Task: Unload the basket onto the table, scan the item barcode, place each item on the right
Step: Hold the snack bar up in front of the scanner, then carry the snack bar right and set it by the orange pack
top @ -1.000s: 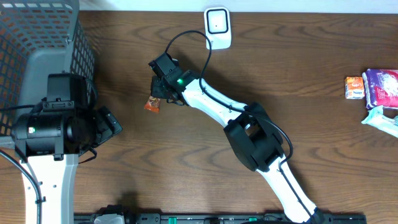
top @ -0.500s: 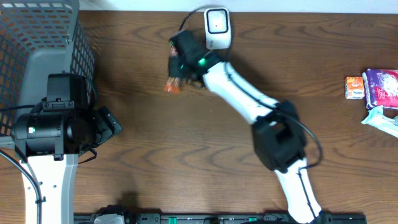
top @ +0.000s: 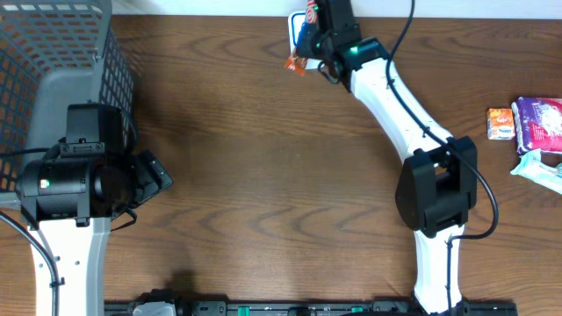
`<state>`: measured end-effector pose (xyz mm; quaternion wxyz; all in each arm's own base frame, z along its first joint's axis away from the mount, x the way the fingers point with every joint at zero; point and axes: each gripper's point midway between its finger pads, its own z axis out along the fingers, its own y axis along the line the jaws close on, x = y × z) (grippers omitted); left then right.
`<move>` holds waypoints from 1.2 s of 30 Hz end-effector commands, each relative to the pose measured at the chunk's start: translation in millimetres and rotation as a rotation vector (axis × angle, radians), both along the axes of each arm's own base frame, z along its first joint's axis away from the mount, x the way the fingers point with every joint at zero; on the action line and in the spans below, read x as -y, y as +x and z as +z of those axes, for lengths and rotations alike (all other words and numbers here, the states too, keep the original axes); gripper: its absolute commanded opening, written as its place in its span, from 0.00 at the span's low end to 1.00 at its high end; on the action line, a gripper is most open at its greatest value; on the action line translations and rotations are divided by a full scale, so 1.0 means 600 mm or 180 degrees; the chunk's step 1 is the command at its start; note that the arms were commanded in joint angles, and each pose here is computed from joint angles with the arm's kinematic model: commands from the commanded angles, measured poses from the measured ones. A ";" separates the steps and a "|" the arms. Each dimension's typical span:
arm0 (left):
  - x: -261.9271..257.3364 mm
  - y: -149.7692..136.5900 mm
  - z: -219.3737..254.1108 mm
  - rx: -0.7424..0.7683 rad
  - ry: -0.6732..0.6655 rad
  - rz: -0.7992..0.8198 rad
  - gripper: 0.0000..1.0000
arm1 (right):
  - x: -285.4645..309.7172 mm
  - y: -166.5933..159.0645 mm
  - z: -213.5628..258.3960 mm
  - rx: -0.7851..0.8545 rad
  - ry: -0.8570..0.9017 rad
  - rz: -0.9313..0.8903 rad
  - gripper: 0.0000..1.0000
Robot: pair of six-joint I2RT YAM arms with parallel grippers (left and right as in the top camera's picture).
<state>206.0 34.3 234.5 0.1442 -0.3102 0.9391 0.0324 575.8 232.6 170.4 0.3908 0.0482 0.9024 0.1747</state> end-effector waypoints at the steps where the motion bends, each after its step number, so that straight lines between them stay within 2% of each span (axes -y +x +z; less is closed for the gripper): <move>1: -0.006 -0.002 0.001 -0.0006 0.0039 0.0059 0.98 | 0.012 0.025 -0.029 0.0122 -0.0225 0.0156 0.01; 7: -0.006 -0.002 0.001 -0.0006 0.0039 0.0059 0.98 | 0.006 0.053 -0.053 0.0314 -0.0318 0.0276 0.01; 13: -0.006 -0.002 0.001 -0.0006 0.0039 0.0059 0.98 | -0.009 0.051 -0.055 0.0288 -0.0130 0.0473 0.01; 22: -0.006 -0.002 0.001 -0.0006 0.0039 0.0059 0.98 | 0.049 0.051 -0.051 0.0119 -0.0128 0.0271 0.01; 29: -0.006 -0.002 0.001 -0.0006 0.0039 0.0059 0.98 | 0.216 0.051 0.018 0.0062 -0.0247 -0.0568 0.01; 36: -0.006 -0.002 0.001 -0.0006 0.0039 0.0057 0.98 | 0.453 -0.008 0.058 -0.0202 -0.0850 -0.1652 0.01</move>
